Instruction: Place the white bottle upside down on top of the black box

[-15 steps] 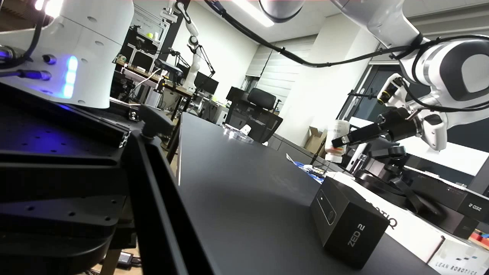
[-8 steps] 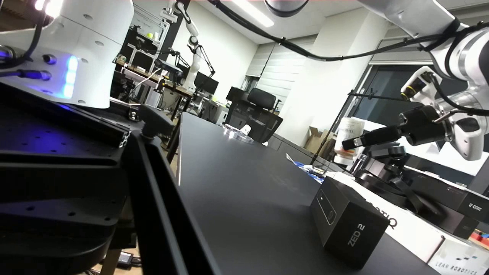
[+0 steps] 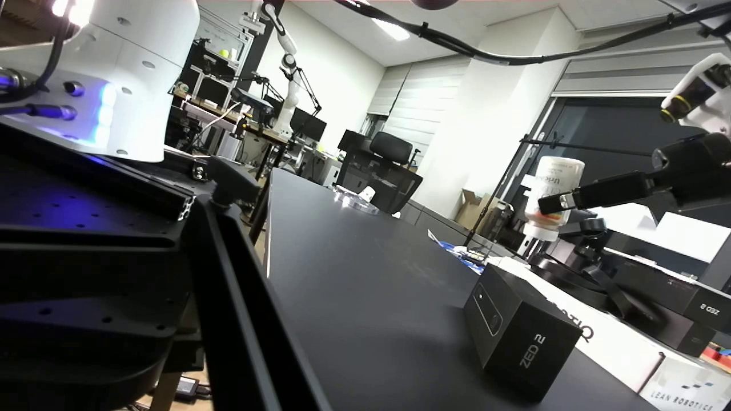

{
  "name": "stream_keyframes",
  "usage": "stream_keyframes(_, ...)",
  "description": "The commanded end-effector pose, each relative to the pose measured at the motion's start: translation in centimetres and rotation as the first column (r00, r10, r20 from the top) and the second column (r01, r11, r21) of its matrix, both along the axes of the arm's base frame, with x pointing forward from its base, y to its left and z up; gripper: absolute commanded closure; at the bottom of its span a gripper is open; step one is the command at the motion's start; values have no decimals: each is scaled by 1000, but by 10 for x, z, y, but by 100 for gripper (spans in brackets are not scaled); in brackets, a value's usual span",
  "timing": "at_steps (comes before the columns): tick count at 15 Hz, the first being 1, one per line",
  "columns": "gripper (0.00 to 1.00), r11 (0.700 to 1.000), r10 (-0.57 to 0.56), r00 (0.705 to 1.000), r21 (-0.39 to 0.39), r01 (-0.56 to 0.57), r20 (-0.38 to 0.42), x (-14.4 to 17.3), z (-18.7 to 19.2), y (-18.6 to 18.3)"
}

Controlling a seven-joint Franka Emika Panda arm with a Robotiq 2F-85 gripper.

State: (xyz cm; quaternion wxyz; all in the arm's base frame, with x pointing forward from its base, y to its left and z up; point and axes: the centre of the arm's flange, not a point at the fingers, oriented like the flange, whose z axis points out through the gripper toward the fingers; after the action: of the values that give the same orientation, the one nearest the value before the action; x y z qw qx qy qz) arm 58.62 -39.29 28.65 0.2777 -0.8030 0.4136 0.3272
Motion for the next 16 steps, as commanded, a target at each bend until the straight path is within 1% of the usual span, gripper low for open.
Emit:
stream_keyframes(1, 69, 999, -41, 999, 22, 41, 4, 23, 9, -34)
stream_keyframes(2, 69, 997, -80, 997, -6, 80, 3, 23, 8, -33)
stream_keyframes(3, 44, 999, -35, 999, 8, 35, 8, -7, 1, -13)
stream_keyframes(11, 44, 999, -53, 999, -4, 53, 9, -4, -1, -13)
stream_keyframes(12, 69, 999, -53, 999, -4, 53, 9, -4, -1, -13)
stream_keyframes(16, 69, 998, -68, 998, 18, 68, -17, 9, -25, -18)
